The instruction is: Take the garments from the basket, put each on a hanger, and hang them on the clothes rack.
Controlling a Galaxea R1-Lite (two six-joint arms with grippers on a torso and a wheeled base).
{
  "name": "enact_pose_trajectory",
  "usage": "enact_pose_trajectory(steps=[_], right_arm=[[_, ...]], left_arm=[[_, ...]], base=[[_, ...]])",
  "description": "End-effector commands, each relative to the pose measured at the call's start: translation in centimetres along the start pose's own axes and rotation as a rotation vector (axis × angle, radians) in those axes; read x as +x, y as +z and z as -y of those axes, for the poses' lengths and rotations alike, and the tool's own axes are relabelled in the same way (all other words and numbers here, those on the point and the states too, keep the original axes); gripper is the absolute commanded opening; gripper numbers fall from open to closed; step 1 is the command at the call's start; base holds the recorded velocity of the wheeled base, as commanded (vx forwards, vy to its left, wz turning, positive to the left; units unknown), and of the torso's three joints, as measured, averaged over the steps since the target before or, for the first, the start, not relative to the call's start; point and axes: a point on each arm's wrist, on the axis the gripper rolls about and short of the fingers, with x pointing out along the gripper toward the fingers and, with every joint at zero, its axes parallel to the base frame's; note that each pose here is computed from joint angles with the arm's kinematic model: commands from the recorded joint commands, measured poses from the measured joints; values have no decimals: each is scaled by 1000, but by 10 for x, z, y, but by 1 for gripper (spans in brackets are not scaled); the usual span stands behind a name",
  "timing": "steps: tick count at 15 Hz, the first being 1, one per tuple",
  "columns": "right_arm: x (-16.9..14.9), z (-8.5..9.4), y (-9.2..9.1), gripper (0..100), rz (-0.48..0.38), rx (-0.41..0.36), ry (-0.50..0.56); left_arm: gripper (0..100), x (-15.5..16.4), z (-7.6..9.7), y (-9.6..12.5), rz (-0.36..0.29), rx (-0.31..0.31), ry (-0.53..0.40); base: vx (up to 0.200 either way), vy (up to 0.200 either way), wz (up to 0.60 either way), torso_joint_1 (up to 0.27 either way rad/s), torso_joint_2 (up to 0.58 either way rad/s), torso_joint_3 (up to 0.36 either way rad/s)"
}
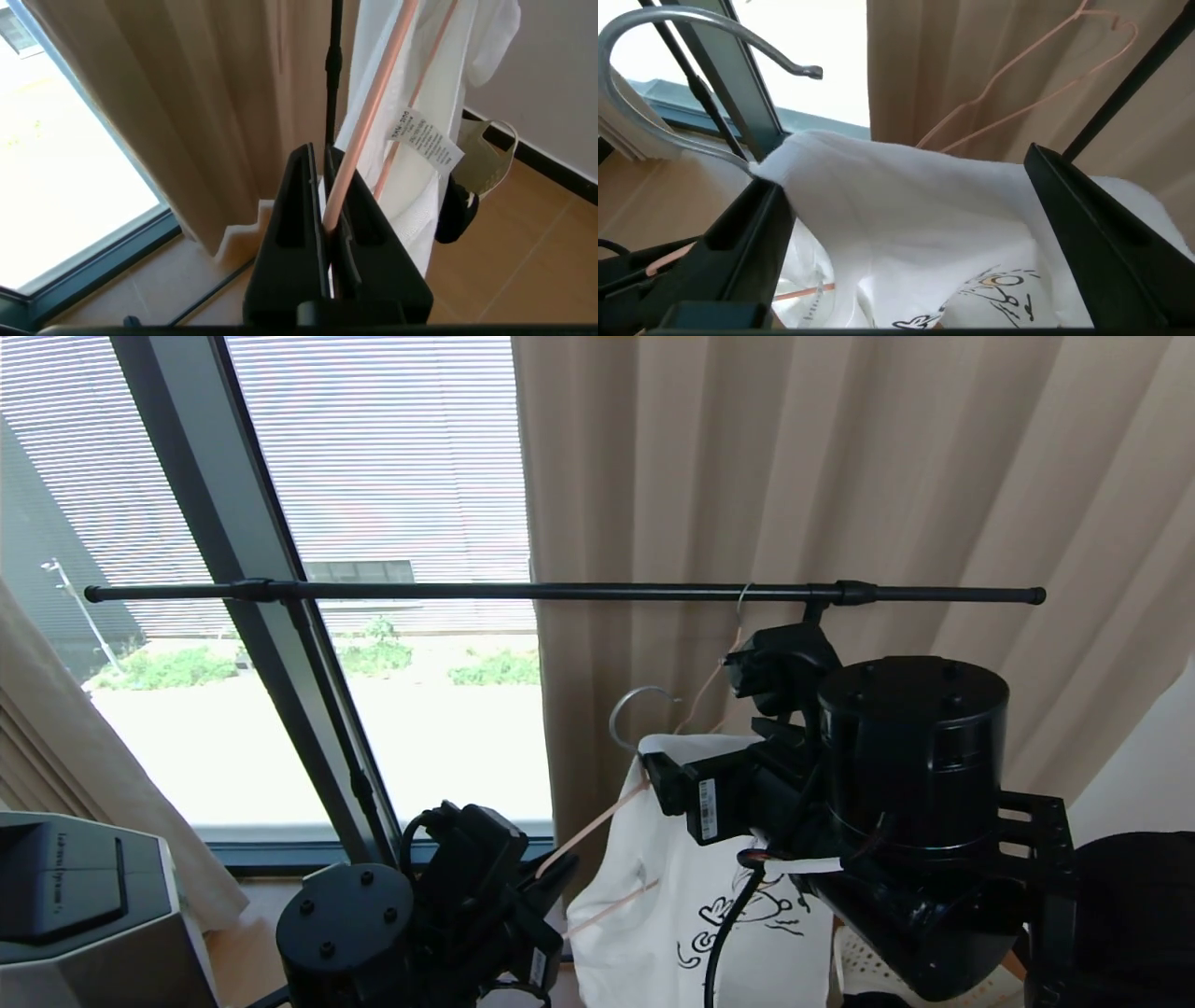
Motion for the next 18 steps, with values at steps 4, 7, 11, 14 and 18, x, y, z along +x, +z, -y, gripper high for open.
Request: enact_pose_trajectory(steps=[4, 7, 11, 14, 18], right_arm=[[-7, 4, 4, 100, 13, -2, 6], [-12, 0, 1, 100, 9, -10, 27], [-14, -2, -2, 100, 0, -23, 36], [-21, 8, -4, 100, -10, -63, 77], [-39, 71, 12, 100, 33, -182, 171]], left_arm=[[0, 2, -6, 0, 1, -5, 24], [0, 4, -8, 2, 11, -10, 34], [0, 3, -9, 3, 14, -15, 31], [0, 1, -8, 1, 5, -14, 26], [0, -1, -9, 1, 4, -12, 23]], base=[[0, 0, 0, 0, 0, 0], [0, 0, 0, 0, 0, 0], [0, 0, 0, 0, 0, 0], [0, 0, 0, 0, 0, 0], [0, 0, 0, 0, 0, 0]])
